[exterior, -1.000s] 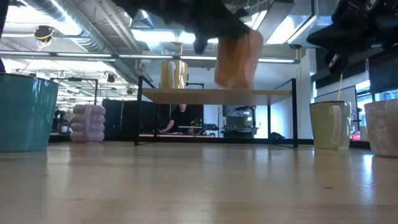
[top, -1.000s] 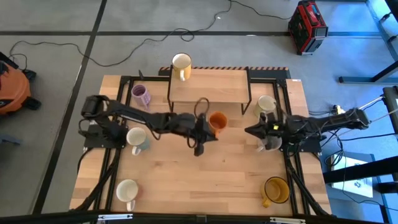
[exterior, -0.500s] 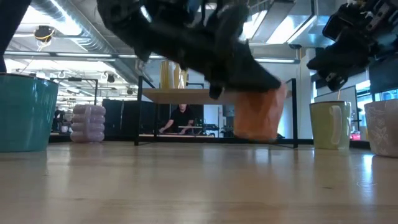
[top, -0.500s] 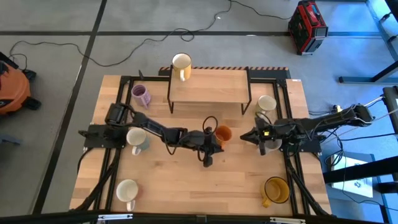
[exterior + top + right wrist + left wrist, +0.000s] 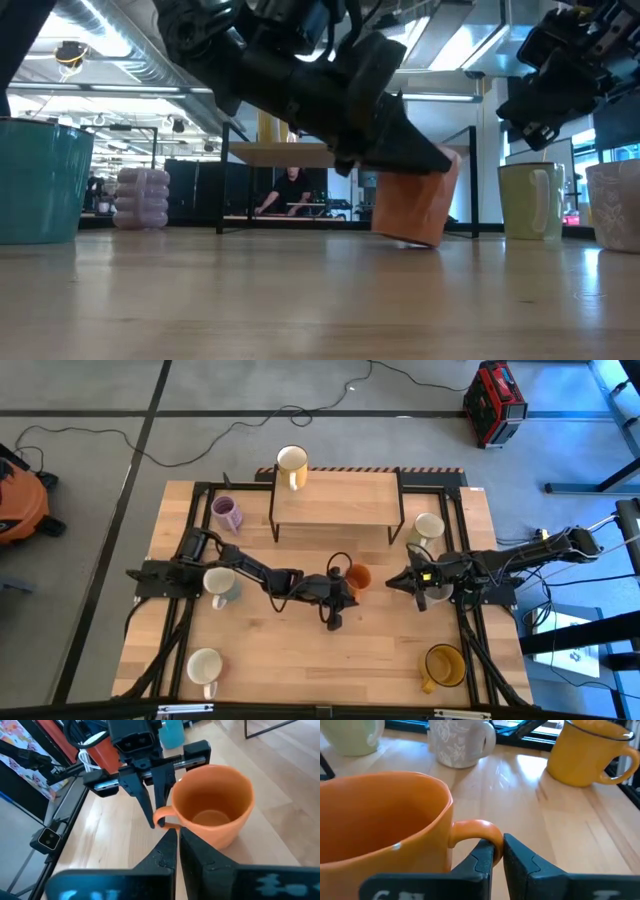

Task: Place coffee mugs
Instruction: Put the orange mug on the shelf, then put the gray mug on the shelf

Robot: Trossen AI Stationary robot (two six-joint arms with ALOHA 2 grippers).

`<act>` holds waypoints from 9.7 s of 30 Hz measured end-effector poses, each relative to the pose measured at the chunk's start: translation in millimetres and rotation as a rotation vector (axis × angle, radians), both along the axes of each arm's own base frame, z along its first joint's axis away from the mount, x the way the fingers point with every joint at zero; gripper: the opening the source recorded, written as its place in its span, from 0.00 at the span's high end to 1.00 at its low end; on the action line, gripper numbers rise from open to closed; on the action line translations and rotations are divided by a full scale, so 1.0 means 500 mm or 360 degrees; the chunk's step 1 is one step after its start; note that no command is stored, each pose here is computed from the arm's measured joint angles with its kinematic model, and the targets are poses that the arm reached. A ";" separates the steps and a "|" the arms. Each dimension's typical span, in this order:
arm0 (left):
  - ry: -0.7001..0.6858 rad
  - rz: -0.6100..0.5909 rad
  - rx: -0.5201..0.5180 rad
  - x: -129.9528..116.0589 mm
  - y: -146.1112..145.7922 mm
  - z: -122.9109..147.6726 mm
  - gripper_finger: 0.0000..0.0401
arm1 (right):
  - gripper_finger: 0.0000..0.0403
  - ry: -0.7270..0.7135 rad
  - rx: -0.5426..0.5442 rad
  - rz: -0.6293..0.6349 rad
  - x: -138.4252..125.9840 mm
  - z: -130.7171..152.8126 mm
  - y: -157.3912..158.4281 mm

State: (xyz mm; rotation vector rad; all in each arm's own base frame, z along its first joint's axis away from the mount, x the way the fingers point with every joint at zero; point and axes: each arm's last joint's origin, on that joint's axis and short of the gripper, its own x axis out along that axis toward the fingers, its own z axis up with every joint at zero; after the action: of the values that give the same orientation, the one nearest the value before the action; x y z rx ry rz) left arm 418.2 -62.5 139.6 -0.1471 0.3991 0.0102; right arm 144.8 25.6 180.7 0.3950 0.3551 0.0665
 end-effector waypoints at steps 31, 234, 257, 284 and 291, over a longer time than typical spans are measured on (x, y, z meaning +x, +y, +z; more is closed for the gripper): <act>0.0396 -0.0040 -0.0133 -0.087 -0.010 0.120 0.70 | 0.98 0.0106 -0.0014 0.0148 0.013 0.036 0.008; 0.0027 0.0247 0.0236 -0.462 -0.019 0.455 0.70 | 0.75 0.0227 -0.0417 -0.1615 0.530 0.158 -0.308; 0.0028 0.0247 0.0234 -0.462 -0.019 0.455 0.70 | 0.58 0.0285 -0.0453 -0.1496 0.493 0.225 -0.237; 0.0155 0.0074 0.0162 -0.393 -0.060 0.410 0.70 | 0.58 0.0706 -0.0320 -0.0926 0.271 0.295 0.158; 0.0249 0.0022 0.0176 -0.360 -0.077 0.378 0.70 | 0.58 0.1016 -0.0167 -0.1155 0.170 0.280 0.196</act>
State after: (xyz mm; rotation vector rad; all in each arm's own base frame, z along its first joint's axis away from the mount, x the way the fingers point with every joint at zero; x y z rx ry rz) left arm 238.2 -101.2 328.7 -0.0398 0.5523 0.0575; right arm 229.6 123.7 320.6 0.4153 0.8191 -0.8004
